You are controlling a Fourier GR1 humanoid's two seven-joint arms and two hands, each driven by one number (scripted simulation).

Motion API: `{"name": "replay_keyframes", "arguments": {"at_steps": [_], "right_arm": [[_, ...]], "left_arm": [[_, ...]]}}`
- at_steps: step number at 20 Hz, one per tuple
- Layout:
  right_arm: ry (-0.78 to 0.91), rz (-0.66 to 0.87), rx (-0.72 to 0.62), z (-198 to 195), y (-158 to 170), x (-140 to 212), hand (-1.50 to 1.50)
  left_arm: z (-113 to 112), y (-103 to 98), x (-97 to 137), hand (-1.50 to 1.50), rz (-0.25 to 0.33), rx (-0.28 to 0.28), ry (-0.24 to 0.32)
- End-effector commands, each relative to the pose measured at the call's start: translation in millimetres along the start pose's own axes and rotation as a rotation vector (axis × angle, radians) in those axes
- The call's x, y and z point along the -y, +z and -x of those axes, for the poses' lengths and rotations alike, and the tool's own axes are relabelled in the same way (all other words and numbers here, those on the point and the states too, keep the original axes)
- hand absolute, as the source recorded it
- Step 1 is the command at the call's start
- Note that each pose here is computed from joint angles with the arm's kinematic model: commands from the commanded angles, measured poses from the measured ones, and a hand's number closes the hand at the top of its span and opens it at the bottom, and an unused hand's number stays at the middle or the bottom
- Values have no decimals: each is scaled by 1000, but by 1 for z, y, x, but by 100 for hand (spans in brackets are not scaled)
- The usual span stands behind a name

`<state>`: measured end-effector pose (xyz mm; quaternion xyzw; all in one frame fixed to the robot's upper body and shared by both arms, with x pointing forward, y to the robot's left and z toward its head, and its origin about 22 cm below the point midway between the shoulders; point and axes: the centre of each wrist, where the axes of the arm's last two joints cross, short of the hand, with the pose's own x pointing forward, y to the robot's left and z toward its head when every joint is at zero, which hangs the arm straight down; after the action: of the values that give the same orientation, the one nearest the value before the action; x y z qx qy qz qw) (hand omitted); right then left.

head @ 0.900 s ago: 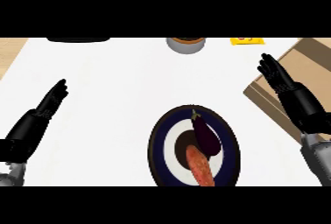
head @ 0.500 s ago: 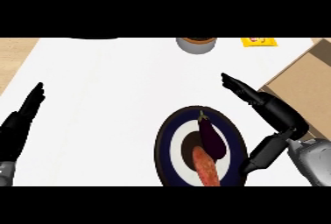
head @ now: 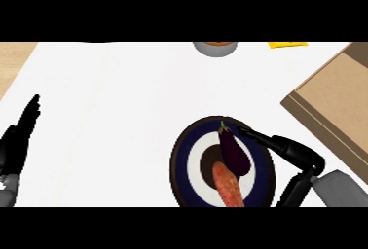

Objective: Pick the sweet potato from the plate and place it in the cardboard box

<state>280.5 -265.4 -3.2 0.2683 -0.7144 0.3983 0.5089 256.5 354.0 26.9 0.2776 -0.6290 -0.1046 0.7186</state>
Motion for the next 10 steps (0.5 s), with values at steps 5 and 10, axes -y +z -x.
{"name": "replay_keyframes", "arguments": {"at_steps": [5,10], "right_arm": [[365,-185,41,-7,-20,44,-150],[498,-398,-83,-36,-36,68,-150]], "left_arm": [[8,-3,2,0,-11,-18,-8],[8,-5,-5,0,-1,-17,-16]]}}
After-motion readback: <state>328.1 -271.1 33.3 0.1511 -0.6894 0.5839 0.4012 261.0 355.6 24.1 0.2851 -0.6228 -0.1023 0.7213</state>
